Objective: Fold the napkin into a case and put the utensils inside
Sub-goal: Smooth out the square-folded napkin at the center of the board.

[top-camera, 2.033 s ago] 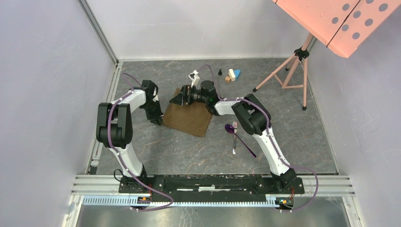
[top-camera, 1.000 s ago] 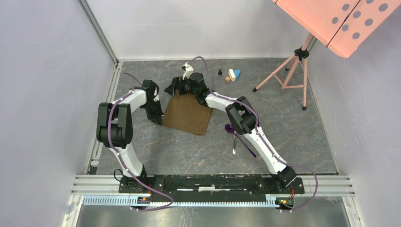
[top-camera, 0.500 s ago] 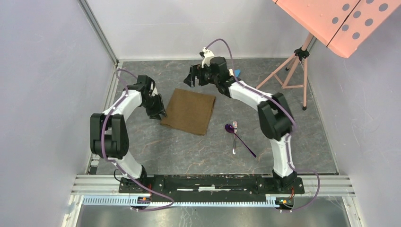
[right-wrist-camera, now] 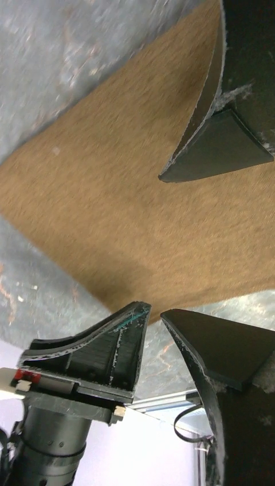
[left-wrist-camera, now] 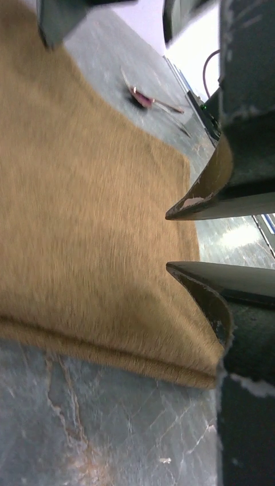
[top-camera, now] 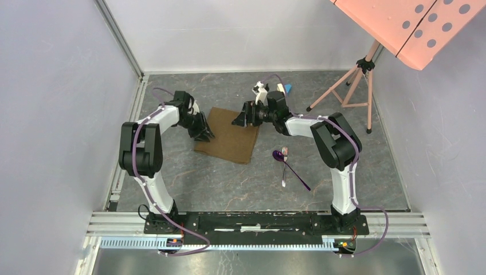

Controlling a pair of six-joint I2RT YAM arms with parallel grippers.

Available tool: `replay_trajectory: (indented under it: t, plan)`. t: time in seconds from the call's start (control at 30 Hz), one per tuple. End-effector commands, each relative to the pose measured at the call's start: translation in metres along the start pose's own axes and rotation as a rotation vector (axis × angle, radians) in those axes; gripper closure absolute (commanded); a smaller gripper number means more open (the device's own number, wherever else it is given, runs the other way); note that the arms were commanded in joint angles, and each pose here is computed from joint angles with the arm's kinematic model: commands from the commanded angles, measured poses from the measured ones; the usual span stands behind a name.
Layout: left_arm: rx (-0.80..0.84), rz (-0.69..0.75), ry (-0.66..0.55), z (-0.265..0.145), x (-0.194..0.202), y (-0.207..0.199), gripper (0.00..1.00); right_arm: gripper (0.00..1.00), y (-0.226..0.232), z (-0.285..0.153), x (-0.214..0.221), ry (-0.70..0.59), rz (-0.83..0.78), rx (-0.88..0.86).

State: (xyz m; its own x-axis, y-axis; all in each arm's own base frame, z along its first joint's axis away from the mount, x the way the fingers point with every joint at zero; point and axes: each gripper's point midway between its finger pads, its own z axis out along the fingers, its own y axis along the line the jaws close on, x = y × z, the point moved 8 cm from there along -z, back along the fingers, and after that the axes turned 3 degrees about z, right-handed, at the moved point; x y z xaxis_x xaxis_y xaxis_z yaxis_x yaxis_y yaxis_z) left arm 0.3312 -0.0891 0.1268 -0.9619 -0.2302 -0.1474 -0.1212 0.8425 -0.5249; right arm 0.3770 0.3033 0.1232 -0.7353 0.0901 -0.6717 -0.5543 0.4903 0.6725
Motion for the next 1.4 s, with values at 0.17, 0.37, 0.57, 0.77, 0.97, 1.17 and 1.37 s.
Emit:
replay_trajectory:
  t: [0.17, 0.37, 0.57, 0.77, 0.97, 1.17, 1.37]
  plan:
    - [-0.186, -0.131, 0.099, 0.018, 0.022, 0.064, 0.61, 0.13, -0.062, -0.019, 0.017, 0.019, -0.025, 0.116]
    - [-0.214, -0.120, 0.104, 0.016, 0.026, 0.068, 0.62, 0.14, -0.104, -0.034, 0.025, 0.086, -0.066, 0.302]
    - [-0.129, -0.035, 0.000, -0.020, 0.016, 0.040, 0.59, 0.14, -0.071, -0.058, -0.011, 0.071, -0.183, 0.382]
    - [-0.022, -0.038, -0.030, -0.031, 0.013, 0.022, 0.55, 0.12, 0.007, -0.047, -0.021, 0.048, -0.237, 0.213]
    - [-0.083, -0.057, 0.007, -0.015, 0.014, 0.036, 0.54, 0.16, 0.072, -0.023, 0.047, 0.135, -0.127, -0.103]
    - [-0.162, -0.066, 0.016, -0.002, 0.012, 0.051, 0.54, 0.27, 0.071, -0.030, 0.094, 0.208, -0.174, -0.072]
    - [-0.239, -0.072, 0.051, 0.006, 0.018, 0.065, 0.53, 0.28, 0.043, -0.046, 0.129, 0.287, -0.184, 0.029]
